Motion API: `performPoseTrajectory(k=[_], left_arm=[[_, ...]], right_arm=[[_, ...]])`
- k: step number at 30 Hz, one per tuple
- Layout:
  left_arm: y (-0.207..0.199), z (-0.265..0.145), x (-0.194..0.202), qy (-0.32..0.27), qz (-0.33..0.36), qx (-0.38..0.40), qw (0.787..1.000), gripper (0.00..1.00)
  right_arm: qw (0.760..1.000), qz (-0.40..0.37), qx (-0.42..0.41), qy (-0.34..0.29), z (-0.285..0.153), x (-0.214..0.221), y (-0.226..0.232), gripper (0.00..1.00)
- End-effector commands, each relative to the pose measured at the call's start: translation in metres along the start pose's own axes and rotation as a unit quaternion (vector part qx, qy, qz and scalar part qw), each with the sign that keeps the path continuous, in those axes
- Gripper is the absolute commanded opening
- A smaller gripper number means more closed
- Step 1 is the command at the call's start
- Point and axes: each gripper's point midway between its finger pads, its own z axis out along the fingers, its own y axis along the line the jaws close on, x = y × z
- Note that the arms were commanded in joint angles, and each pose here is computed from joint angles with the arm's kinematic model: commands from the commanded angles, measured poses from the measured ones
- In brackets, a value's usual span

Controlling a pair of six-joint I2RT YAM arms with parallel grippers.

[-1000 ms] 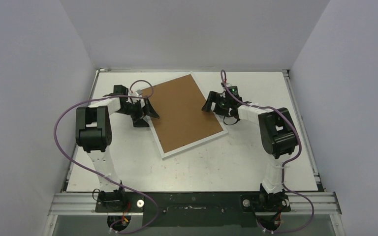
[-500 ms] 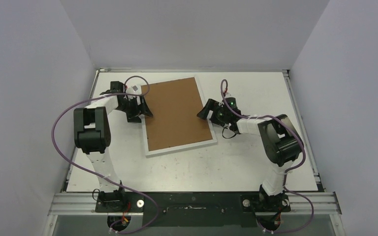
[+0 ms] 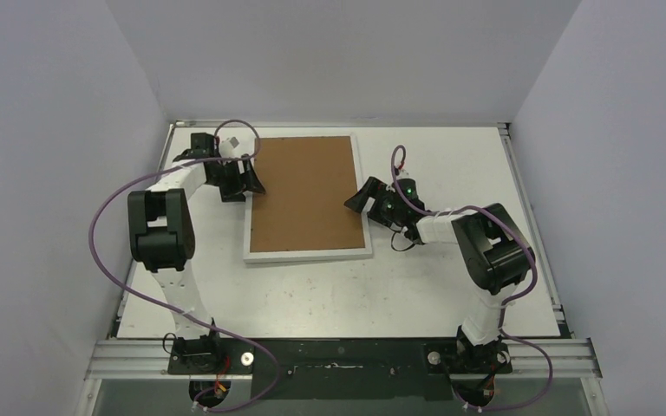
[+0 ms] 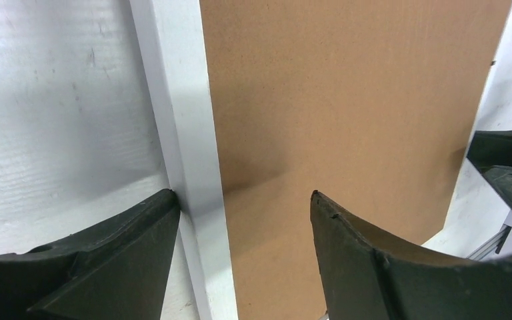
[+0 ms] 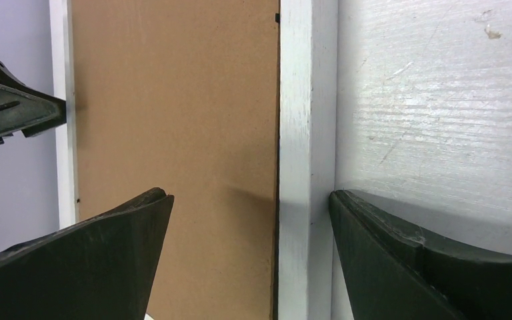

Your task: Put the photo into the frame

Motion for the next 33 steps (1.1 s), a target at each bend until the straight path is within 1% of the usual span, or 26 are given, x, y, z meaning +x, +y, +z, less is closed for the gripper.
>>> performPoseTrajectory(k=[1,12,20,33], left_arm=[[-0.141,-0.055,-0.004,0.008,0.054,0.215,0.975,0.66],[-0.172,-0.072,0.000,0.006,0.076,0.243,0.967,0.63],[-0.189,-0.077,0.002,0.005,0.083,0.261,0.962,0.62],[-0.222,-0.088,0.010,0.007,0.103,0.289,0.952,0.61]], right_arm=[[0.984,0.026,-0.135,0.109,-0.014,0.060,0.071,0.90],[0.982,0.053,-0.142,0.117,-0.010,0.071,0.063,0.90],[0.976,0.090,-0.164,0.114,-0.011,0.075,0.059,0.90],[0.976,0.107,-0.146,0.121,-0.005,0.085,0.041,0.90]])
